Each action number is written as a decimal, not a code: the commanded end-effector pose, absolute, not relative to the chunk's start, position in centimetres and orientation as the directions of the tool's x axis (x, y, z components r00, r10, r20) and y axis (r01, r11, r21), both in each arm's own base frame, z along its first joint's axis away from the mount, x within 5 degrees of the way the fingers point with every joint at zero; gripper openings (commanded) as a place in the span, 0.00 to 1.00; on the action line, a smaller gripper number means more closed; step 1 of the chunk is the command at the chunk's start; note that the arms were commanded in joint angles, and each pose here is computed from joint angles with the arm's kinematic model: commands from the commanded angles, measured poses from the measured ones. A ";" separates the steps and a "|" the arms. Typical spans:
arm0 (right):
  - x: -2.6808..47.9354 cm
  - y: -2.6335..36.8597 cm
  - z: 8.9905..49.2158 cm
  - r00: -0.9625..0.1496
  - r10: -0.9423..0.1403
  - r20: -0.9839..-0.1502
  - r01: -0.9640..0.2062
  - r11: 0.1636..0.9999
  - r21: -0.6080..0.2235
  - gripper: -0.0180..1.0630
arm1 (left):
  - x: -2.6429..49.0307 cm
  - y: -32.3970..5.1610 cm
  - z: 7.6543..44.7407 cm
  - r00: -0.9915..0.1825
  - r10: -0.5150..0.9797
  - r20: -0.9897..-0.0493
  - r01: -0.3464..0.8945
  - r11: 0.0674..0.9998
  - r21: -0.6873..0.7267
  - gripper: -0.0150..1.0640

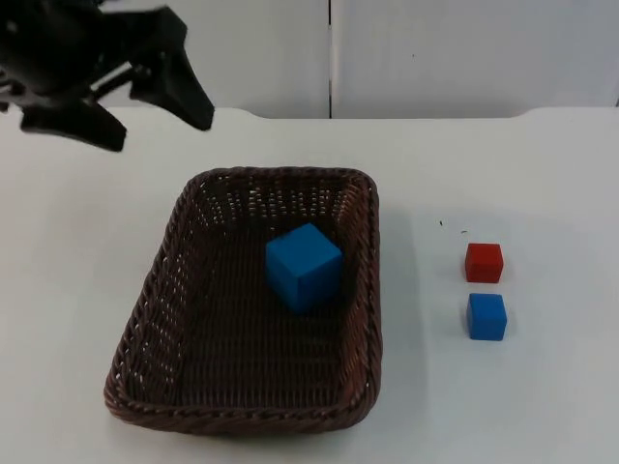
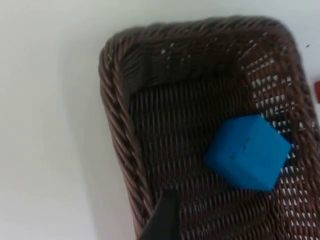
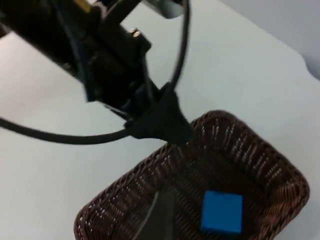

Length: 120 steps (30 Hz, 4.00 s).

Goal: Pick up the basket with the left hand and place the largest block into the basket with the right hand.

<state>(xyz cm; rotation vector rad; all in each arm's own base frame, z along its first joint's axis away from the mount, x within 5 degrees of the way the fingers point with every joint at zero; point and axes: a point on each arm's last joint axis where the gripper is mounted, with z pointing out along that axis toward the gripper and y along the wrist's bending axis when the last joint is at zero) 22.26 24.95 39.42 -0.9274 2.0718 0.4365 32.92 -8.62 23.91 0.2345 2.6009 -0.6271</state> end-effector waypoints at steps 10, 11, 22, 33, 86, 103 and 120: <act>18.9 21.3 38.8 -0.378 -0.432 -0.819 -0.746 0.666 -0.008 0.74 | 25.6 -7.2 29.5 -0.774 0.074 -0.629 0.331 0.894 -0.302 0.76; 18.5 20.8 38.6 -0.372 -0.420 -0.828 -0.745 0.667 -0.003 0.74 | 24.6 -7.0 30.0 -0.758 0.073 -0.648 0.337 0.894 -0.294 0.76; 14.7 16.6 37.6 -0.344 -0.396 -0.851 -0.747 0.665 -0.008 0.74 | 15.4 -5.6 34.2 -0.569 0.068 -0.819 0.419 0.881 -0.218 0.76; 11.6 13.0 36.9 -0.316 -0.362 -0.877 -0.747 0.665 -0.006 0.74 | 6.6 -4.6 36.5 -0.390 0.067 -0.918 0.496 0.855 -0.148 0.76; -1.1 -1.1 30.3 -0.251 -0.251 -0.935 -0.751 0.660 0.024 0.74 | -0.6 -0.6 27.5 -0.466 0.071 -0.882 0.219 0.975 -0.037 0.76; -0.6 -0.5 28.1 -0.315 -0.326 -0.892 -0.749 0.662 0.022 0.74 | -0.6 -0.6 27.5 -0.465 0.076 -0.882 0.217 0.976 -0.031 0.76; -0.5 -0.5 28.0 -0.317 -0.330 -0.889 -0.748 0.663 0.021 0.76 | -0.6 -0.6 27.5 -0.465 0.076 -0.882 0.217 0.976 -0.031 0.83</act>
